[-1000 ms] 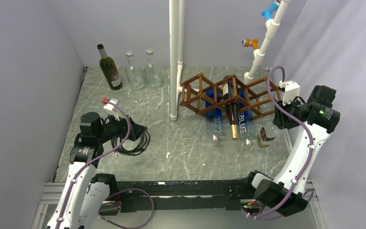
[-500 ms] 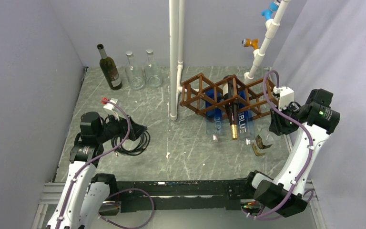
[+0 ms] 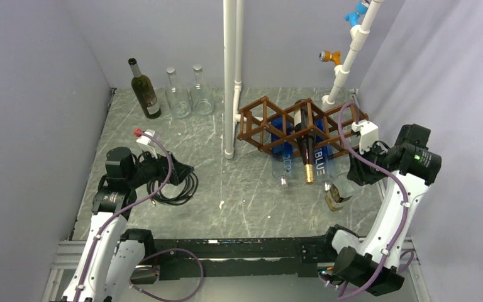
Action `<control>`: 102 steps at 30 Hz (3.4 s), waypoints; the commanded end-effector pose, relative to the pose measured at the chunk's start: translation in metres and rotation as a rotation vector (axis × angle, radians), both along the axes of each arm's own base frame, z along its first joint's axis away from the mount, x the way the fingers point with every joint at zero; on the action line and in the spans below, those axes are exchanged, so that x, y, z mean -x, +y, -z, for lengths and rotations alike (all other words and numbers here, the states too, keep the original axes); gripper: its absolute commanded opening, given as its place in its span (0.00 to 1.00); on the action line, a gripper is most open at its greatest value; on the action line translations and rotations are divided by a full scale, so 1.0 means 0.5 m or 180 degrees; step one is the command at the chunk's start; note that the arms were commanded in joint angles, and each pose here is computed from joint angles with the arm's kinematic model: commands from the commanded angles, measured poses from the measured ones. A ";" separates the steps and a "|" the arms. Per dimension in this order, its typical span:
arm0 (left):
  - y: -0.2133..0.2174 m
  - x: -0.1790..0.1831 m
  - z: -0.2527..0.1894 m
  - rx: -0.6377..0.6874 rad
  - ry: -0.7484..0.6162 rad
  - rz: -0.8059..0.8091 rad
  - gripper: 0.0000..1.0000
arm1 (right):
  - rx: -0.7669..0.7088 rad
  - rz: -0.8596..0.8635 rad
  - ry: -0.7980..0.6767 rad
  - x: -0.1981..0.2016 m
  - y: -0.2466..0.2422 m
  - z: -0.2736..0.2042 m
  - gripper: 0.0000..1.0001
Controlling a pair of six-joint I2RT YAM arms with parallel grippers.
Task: Take the wine bottle off the wine rack
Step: Pick up the wine bottle from the center of the board.
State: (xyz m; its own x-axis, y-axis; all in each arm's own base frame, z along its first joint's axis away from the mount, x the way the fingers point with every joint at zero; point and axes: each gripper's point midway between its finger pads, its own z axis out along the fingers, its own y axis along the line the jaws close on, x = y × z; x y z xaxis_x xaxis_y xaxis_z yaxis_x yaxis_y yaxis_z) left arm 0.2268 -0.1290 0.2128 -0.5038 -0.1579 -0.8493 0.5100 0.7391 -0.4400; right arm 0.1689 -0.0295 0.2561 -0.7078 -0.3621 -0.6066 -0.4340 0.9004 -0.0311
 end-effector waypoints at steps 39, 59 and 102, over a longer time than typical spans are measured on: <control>-0.326 0.138 -0.113 -0.0032 -0.1557 0.1523 0.99 | -0.1593 -0.1656 -0.0338 -0.032 0.281 -0.036 0.00; -0.550 0.171 -0.119 -0.0132 -0.2552 0.1355 0.99 | -0.1822 -0.1722 -0.0402 -0.039 0.312 -0.031 0.00; -0.694 0.120 -0.065 -0.0191 -0.2527 0.1239 0.99 | -0.1962 -0.1838 -0.0406 -0.025 0.324 -0.030 0.00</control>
State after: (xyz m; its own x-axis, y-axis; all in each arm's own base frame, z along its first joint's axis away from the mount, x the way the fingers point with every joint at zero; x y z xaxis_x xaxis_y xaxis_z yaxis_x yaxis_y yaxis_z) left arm 0.1625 -0.4718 0.2197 0.2480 0.0454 -0.9677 0.8673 0.4347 0.2427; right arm 0.1871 0.1146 0.2413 -0.5144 -0.2992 -0.8036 -0.7976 0.5111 0.3203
